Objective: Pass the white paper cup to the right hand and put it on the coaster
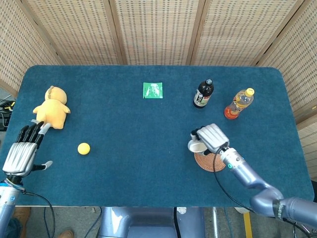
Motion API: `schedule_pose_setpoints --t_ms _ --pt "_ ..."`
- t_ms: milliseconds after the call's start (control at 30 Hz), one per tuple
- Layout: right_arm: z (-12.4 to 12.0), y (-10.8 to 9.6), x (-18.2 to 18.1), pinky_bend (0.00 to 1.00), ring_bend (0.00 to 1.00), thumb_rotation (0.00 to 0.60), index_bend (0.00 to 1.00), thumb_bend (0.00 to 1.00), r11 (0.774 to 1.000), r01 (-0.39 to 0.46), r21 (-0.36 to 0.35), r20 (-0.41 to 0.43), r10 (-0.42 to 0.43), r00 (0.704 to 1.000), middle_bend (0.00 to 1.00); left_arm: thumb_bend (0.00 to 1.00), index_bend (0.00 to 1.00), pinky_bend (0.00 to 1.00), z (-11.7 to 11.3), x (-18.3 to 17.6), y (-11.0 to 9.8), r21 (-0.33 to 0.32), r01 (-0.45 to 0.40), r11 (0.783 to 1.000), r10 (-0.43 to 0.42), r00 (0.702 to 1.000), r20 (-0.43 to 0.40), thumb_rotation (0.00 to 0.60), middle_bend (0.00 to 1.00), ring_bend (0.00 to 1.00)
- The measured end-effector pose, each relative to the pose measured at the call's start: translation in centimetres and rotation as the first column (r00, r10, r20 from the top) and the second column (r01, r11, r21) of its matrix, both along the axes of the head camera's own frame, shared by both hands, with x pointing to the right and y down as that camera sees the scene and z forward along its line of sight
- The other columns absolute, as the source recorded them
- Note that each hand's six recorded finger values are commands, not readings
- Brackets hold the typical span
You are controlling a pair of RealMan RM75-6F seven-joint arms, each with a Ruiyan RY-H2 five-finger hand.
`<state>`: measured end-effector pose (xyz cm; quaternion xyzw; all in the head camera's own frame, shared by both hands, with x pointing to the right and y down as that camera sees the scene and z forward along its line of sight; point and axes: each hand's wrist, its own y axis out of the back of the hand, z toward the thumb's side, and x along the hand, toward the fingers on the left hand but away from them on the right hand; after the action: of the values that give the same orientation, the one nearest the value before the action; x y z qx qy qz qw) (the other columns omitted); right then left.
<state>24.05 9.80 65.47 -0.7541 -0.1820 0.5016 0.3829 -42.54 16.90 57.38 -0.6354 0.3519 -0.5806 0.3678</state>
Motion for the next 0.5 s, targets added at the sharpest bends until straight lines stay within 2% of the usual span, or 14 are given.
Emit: schedule_pose_setpoints --t_ms 133,233,500 --pt "0.9 1.6 3.4 0.53 0.47 0.600 0.49 0.20 0.997 -0.054 -0.062 -0.066 0.050 0.997 0.49 0.00 0.00 0.00 -0.1 0.2 0.1 -0.001 -0.007 1.000 0.007 1.000 -0.003 0.600 0.00 0.00" --pt "1.4 1.8 4.4 0.53 0.47 0.600 0.48 0.20 0.995 -0.071 -0.074 -0.087 0.065 0.994 0.49 0.00 0.00 0.00 -0.1 0.4 0.1 -0.002 -0.012 1.000 0.012 1.000 -0.004 0.600 0.00 0.00" --pt "1.9 2.0 4.8 0.53 0.46 0.600 0.47 0.20 0.993 -0.085 -0.086 -0.089 0.078 0.993 0.48 0.00 0.00 0.00 0.2 0.5 0.0 -0.010 -0.013 1.000 0.013 1.000 0.000 0.600 0.00 0.00"
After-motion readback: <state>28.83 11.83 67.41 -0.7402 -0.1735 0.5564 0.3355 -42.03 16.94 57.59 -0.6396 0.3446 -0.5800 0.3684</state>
